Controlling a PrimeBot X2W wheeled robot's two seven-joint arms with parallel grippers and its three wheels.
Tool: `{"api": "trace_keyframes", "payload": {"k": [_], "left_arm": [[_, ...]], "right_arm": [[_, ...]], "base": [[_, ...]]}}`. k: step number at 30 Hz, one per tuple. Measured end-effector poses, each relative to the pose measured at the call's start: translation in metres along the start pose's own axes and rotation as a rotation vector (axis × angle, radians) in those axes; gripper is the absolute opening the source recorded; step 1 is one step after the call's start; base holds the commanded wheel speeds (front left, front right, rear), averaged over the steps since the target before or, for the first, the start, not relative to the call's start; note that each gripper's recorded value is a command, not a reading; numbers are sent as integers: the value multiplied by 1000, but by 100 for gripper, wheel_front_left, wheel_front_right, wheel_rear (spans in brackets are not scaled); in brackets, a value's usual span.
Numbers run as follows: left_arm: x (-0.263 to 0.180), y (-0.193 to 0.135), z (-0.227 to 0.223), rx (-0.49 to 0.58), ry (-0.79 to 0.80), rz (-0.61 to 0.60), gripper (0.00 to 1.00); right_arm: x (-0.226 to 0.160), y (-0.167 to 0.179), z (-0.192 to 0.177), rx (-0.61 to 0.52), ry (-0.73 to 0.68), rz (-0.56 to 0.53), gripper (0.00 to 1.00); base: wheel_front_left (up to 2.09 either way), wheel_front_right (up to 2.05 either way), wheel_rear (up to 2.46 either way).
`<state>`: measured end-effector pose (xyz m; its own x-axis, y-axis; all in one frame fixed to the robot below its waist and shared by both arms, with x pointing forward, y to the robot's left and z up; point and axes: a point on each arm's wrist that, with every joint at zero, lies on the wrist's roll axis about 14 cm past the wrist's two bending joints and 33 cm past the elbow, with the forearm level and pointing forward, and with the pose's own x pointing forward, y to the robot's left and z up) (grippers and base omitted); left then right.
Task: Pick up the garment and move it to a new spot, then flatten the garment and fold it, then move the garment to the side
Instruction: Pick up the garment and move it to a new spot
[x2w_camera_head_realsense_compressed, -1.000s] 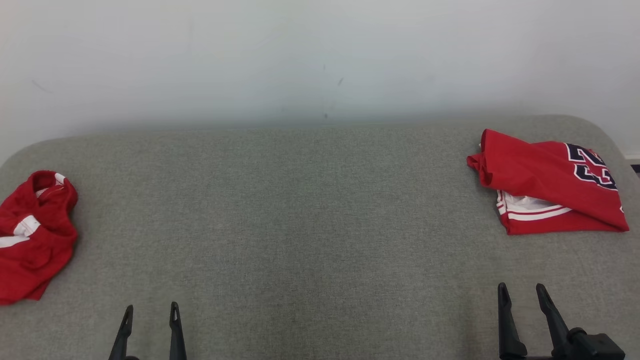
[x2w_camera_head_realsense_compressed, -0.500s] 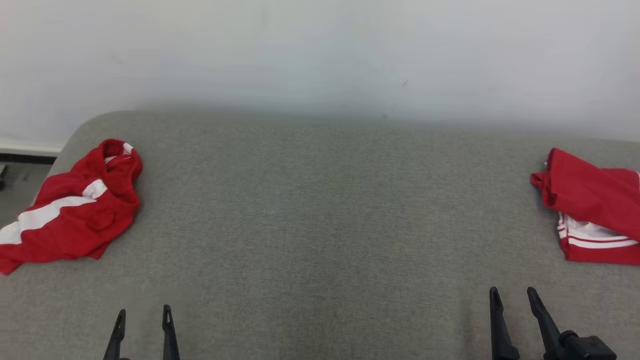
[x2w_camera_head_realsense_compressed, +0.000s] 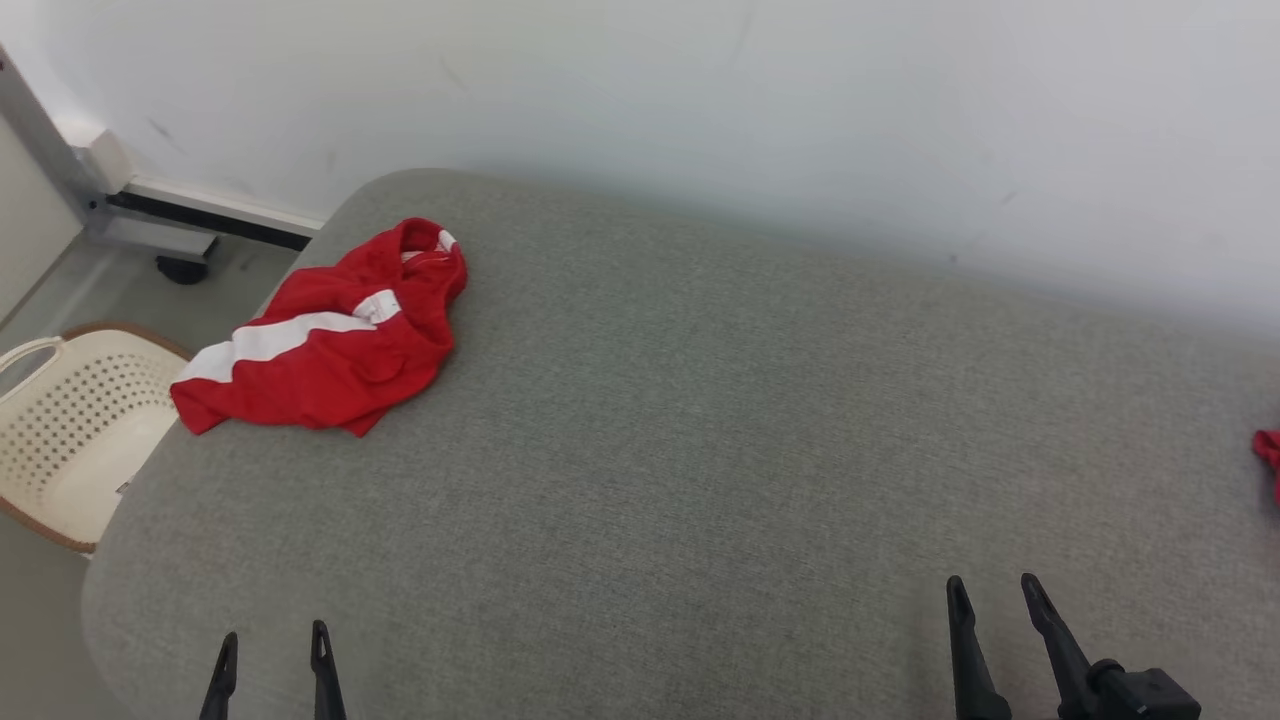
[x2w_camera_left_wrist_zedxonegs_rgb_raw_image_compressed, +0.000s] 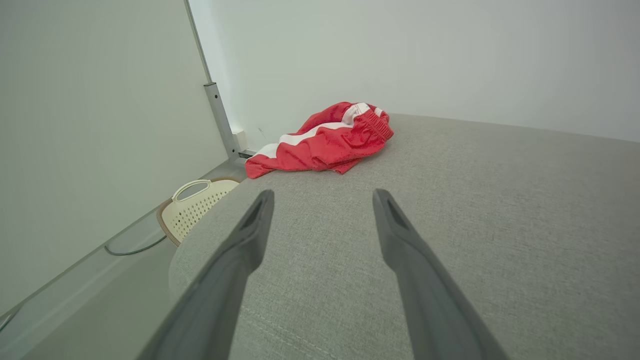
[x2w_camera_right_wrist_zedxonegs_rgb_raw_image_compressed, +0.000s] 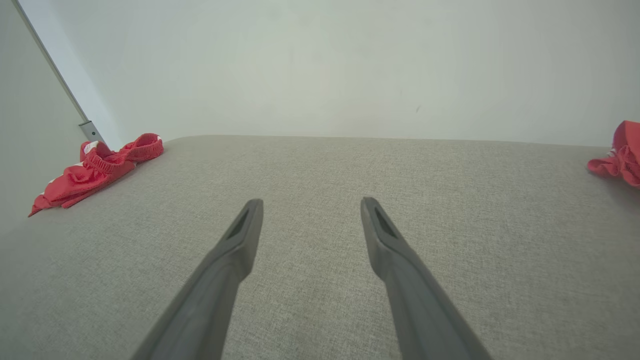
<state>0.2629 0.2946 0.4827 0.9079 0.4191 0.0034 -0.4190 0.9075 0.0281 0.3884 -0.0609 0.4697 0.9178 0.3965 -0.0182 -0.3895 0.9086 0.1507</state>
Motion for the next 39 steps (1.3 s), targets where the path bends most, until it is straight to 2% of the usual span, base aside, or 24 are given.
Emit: {"api": "trace_keyframes", "payload": {"k": [9, 20, 25, 30, 31, 34, 39], "left_arm": [[-20, 31, -4, -4, 14, 105, 100], [-9, 29, 1, -15, 0, 99, 100], [29, 21, 28, -20, -82, 61, 100], [100, 6, 76, -8, -209, 0, 100], [121, 3, 86, -32, -232, -2, 100], [153, -2, 96, -54, -251, -4, 100], [203, -22, 96, -26, -242, -43, 100]], "right_arm": [[16, 34, -5, 2, 15, 108, 100], [15, 35, -4, 1, 13, 112, 100], [23, 30, 7, -9, -29, 101, 100], [34, 13, 22, -10, -84, 61, 100], [39, 7, 26, -13, -99, 50, 100], [46, -2, 30, -11, -119, 33, 100], [58, -21, 31, -11, -139, -5, 100]], "base": [[0, 0, 0], [0, 0, 0], [0, 0, 0], [0, 0, 0], [0, 0, 0], [0, 0, 0], [0, 0, 0]]}}
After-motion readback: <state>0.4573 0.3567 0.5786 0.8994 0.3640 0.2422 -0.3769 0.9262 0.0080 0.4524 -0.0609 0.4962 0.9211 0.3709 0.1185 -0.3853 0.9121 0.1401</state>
